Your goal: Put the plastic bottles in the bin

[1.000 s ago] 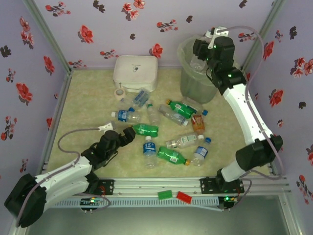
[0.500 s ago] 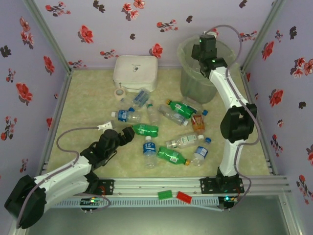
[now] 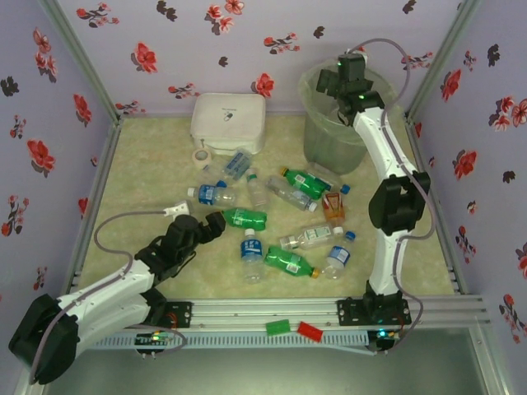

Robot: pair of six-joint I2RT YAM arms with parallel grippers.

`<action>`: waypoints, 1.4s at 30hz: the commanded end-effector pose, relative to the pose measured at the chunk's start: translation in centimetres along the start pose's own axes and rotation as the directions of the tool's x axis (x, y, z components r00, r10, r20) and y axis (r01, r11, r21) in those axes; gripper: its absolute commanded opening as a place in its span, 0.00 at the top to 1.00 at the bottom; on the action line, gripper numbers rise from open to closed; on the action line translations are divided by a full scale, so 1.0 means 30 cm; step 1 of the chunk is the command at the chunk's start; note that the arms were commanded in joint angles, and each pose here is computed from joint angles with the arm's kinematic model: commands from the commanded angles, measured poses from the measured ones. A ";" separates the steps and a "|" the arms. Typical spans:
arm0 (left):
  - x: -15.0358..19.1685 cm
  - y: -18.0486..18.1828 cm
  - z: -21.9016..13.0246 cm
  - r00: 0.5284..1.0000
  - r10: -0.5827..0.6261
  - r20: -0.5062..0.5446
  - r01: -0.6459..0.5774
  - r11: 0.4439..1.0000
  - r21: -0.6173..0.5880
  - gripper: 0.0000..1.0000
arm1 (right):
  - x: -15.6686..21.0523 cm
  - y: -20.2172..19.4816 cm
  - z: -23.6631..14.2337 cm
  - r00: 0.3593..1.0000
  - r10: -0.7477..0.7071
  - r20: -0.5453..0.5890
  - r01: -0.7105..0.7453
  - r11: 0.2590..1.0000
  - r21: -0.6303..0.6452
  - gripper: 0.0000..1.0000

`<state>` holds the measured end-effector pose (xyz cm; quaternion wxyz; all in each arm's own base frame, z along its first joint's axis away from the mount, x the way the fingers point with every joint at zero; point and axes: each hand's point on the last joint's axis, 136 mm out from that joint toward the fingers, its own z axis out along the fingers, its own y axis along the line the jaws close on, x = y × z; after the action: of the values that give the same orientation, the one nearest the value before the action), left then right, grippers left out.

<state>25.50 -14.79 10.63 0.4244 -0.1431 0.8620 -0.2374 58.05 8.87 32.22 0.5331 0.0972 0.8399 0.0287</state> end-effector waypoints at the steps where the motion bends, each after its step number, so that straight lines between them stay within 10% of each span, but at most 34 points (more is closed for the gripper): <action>1: -0.073 -0.040 -0.011 0.998 0.020 0.059 -0.020 1.000 0.009 0.00 | -0.083 0.004 -0.156 0.997 0.035 0.063 -0.031 0.998 -0.062 0.00; 12: -0.119 -0.178 -0.013 0.995 0.074 0.059 -0.082 0.987 0.138 0.00 | 0.076 -0.009 -0.484 0.996 0.071 0.047 -0.062 0.982 -0.176 0.00; 21: -0.076 -0.264 0.019 0.994 0.102 -0.029 -0.093 0.968 0.231 0.00 | 0.522 -0.113 -0.660 0.963 0.214 -0.163 -0.238 0.959 -0.151 0.00; 42: -0.025 -0.398 0.237 0.994 -0.095 -0.049 0.106 0.937 0.334 0.00 | 1.326 -0.333 -0.788 0.690 0.462 -0.558 -0.487 0.866 0.115 0.00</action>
<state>31.26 -24.97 10.88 0.3950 -0.1158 0.8358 -0.3632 20.33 7.06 7.02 0.2729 0.2626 0.9085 0.1766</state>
